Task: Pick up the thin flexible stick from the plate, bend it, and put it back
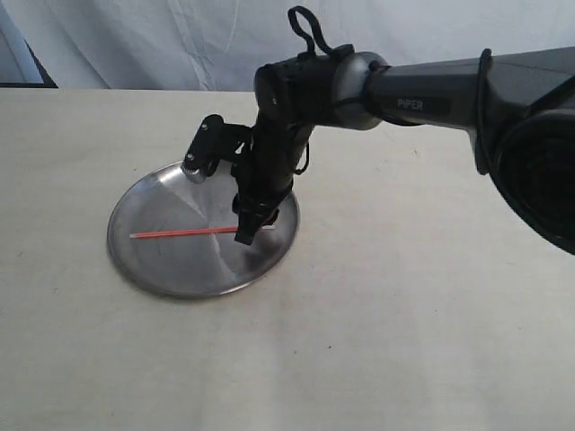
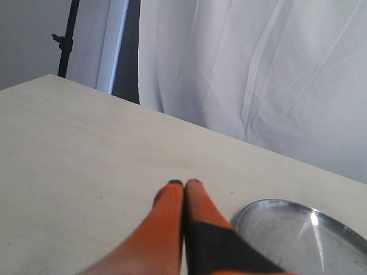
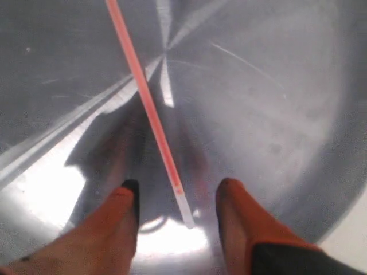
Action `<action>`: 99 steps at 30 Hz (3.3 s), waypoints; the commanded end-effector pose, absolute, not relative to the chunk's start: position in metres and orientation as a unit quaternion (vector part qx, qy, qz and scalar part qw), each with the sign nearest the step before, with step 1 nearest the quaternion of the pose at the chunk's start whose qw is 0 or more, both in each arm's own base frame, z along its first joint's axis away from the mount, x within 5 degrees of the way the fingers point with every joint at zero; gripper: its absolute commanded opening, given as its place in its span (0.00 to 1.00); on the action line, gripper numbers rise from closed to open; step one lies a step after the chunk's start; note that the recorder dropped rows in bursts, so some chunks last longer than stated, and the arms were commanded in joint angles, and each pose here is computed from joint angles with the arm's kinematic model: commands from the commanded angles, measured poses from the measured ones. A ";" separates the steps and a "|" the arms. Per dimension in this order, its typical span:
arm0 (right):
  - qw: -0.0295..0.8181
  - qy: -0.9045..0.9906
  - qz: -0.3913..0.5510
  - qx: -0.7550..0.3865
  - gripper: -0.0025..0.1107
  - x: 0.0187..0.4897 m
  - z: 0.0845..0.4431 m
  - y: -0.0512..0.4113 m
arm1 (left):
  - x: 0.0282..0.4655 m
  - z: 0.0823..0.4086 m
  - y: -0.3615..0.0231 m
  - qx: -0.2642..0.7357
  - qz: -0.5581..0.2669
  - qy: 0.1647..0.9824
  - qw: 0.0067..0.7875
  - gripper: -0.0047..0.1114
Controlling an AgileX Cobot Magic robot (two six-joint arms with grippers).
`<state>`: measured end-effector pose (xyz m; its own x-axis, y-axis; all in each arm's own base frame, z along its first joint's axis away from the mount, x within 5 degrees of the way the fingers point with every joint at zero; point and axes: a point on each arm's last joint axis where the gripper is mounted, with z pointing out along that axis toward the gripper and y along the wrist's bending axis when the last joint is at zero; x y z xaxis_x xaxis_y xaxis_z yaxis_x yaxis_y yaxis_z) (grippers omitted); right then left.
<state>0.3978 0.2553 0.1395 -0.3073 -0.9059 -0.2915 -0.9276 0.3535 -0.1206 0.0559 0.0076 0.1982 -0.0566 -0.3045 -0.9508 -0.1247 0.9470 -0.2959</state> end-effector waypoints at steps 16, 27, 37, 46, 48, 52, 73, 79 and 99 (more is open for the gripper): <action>0.127 0.800 0.036 -0.585 0.20 0.392 0.096 0.270 | 0.056 0.198 0.007 -0.148 -0.068 0.722 0.673 0.04; 0.100 0.812 0.064 -0.572 0.02 0.379 0.100 0.279 | 0.056 0.198 0.007 -0.148 -0.068 0.722 0.673 0.04; 0.198 0.814 0.073 -0.541 0.02 0.378 0.187 0.277 | 0.056 0.198 0.007 -0.148 -0.068 0.722 0.673 0.04; 0.211 0.822 0.077 -0.524 0.02 0.378 0.197 0.276 | 0.056 0.198 0.007 -0.148 -0.068 0.722 0.673 0.04; 0.196 0.824 0.077 -0.526 0.02 0.378 0.187 0.278 | 0.056 0.198 0.007 -0.148 -0.068 0.722 0.673 0.04; 0.162 0.826 0.076 -0.534 0.02 0.375 0.166 0.281 | 0.056 0.198 0.007 -0.148 -0.068 0.722 0.673 0.04; 0.176 0.840 0.032 -0.512 0.26 0.395 0.090 0.284 | 0.056 0.198 0.007 -0.148 -0.068 0.722 0.673 0.04; 0.140 0.837 0.013 -0.529 0.17 0.391 0.085 0.279 | 0.056 0.198 0.007 -0.148 -0.068 0.722 0.673 0.04; 0.138 0.875 0.036 -0.463 0.06 0.378 0.161 0.272 | 0.056 0.198 0.007 -0.148 -0.068 0.722 0.673 0.04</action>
<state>0.3772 0.2760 0.1714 -0.5156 -0.7912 -0.3288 -0.8234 0.5637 -0.0653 0.0559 0.0076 0.1982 -0.0566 -0.3045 -0.9508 -0.1247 0.9470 -0.2959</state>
